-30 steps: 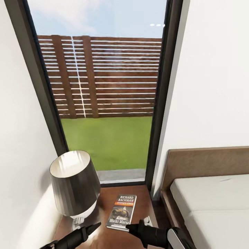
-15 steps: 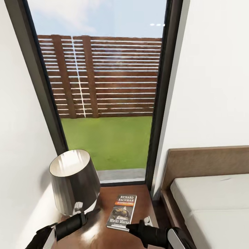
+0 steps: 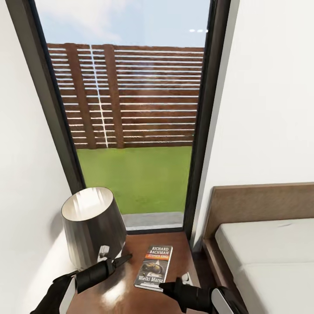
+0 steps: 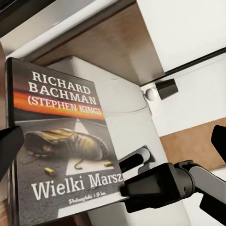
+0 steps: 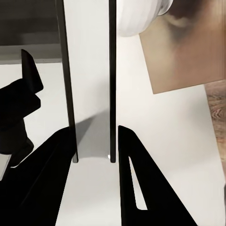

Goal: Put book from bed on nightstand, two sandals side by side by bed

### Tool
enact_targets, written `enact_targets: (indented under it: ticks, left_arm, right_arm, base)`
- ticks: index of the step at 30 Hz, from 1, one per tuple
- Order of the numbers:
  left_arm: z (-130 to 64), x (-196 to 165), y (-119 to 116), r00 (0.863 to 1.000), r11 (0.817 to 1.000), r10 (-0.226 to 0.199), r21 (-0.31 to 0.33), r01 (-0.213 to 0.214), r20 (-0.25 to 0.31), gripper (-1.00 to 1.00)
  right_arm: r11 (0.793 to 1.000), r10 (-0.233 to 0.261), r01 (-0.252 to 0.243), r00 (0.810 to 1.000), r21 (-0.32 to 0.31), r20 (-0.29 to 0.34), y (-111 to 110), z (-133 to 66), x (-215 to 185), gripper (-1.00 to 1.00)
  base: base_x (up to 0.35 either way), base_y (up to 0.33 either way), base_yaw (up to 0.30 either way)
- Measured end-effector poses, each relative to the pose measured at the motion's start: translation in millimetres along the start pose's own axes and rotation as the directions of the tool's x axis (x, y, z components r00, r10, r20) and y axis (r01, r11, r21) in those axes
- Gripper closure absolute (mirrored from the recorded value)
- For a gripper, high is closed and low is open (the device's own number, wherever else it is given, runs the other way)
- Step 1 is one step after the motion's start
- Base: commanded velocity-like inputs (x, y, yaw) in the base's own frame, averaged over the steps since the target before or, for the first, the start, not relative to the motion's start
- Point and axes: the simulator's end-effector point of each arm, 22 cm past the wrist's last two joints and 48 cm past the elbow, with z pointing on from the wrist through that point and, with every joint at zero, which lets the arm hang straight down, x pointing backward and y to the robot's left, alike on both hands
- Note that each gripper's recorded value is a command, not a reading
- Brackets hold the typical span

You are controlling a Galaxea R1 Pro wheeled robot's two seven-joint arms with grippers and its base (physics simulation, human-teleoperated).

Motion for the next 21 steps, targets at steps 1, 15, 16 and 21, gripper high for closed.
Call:
enact_targets:
  ticks: [1, 15, 16, 21]
  left_arm:
    - [0.3, 1, 1, 1.000, 1.000, 0.000, 0.000, 0.000, 0.000, -1.00]
    - [8.2, 14, 18, 1.000, 1.000, -0.004, 0.012, 0.004, 0.001, -1.00]
    - [8.6, 15, 20, 1.000, 1.000, -0.005, 0.013, 0.005, 0.001, -1.00]
    - [9.8, 20, 27, 1.000, 1.000, -0.005, 0.012, 0.005, 0.001, -1.00]
  right_arm:
    - [1.000, 0.000, 0.000, 1.000, 0.000, 0.000, -2, 0.6, 0, 1.00]
    - [1.000, -0.001, 0.001, 1.000, 0.000, 0.000, -24, 9.3, -1, 1.00]
    - [1.000, -0.001, 0.001, 1.000, 0.000, 0.000, -26, 9.9, -2, 1.00]
    - [1.000, -0.002, 0.002, 1.000, 0.001, 0.000, -34, 13.2, -2, 1.00]
  base:
    - [0.000, 0.000, 0.000]
    - [0.000, 0.000, 0.000]
    - [0.000, 0.000, 0.000]
    - [0.000, 0.000, 0.000]
